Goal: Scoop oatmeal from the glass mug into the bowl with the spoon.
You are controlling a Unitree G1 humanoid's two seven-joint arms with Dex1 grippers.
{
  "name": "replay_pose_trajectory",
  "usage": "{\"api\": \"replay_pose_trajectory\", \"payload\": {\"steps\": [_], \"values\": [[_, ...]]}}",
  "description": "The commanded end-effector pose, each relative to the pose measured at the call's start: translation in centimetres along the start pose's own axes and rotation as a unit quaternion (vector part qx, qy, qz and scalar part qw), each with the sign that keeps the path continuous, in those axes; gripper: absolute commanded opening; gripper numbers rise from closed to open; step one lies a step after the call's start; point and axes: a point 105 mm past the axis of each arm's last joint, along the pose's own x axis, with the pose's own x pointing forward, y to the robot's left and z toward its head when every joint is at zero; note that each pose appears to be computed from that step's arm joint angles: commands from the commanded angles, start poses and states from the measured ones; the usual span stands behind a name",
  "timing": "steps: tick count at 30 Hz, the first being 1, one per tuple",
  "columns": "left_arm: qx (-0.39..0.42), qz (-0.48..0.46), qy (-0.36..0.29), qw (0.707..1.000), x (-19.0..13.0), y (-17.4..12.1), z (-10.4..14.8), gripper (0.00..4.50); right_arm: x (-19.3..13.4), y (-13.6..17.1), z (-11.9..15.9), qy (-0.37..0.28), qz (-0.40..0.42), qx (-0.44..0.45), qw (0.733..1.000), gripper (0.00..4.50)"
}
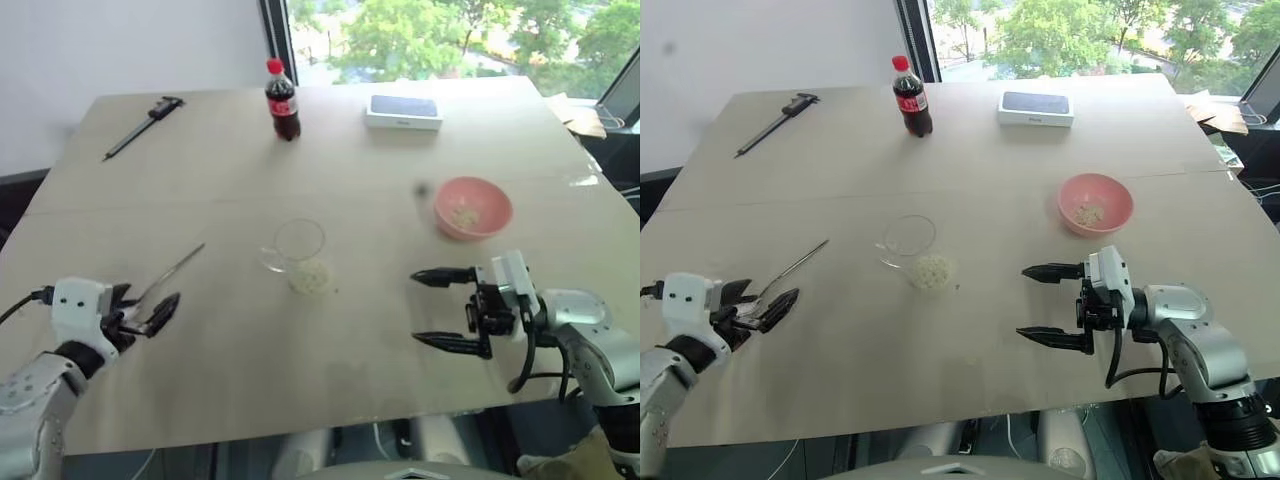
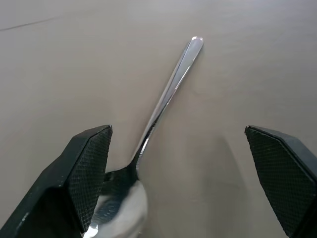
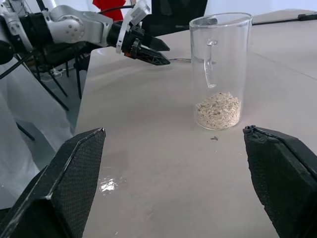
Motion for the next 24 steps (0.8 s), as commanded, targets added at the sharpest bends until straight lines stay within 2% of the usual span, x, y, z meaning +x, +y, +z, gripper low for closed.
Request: {"api": "replay_pose_trajectory", "payload": {"steps": [1,7,8,10,17,21,24], "values": [[0.014,-0.033,0.036,0.999,0.7,0.3,-0.4,4.5,0.2,0.3,0.4,-0.008,0.004,-0.018,1.0,4.49],[0.002,-0.078,0.103,0.992,1.3,1.0,-2.0,4.5,0.2,0.3,0.3,-0.011,-0.007,-0.022,1.0,4.49],[-0.002,-0.081,0.113,0.99,1.3,1.3,-2.3,3.97,0.1,0.3,0.3,-0.011,-0.01,-0.023,1.0,4.5],[-0.008,-0.082,0.126,0.989,1.2,1.9,-2.8,3.3,0.0,0.3,0.3,-0.012,-0.015,-0.024,1.0,4.5],[-0.024,-0.088,0.151,0.984,1.2,3.0,-4.3,0.03,0.1,0.2,0.2,-0.015,-0.023,-0.027,0.999,4.5],[-0.029,-0.09,0.139,0.986,1.4,2.8,-4.1,0.03,0.0,0.1,0.2,-0.015,-0.026,-0.029,0.999,4.5],[-0.029,-0.08,0.094,0.992,1.7,2.3,-3.0,0.03,-0.1,-0.2,-0.2,-0.005,-0.03,-0.025,0.999,4.5]]}}
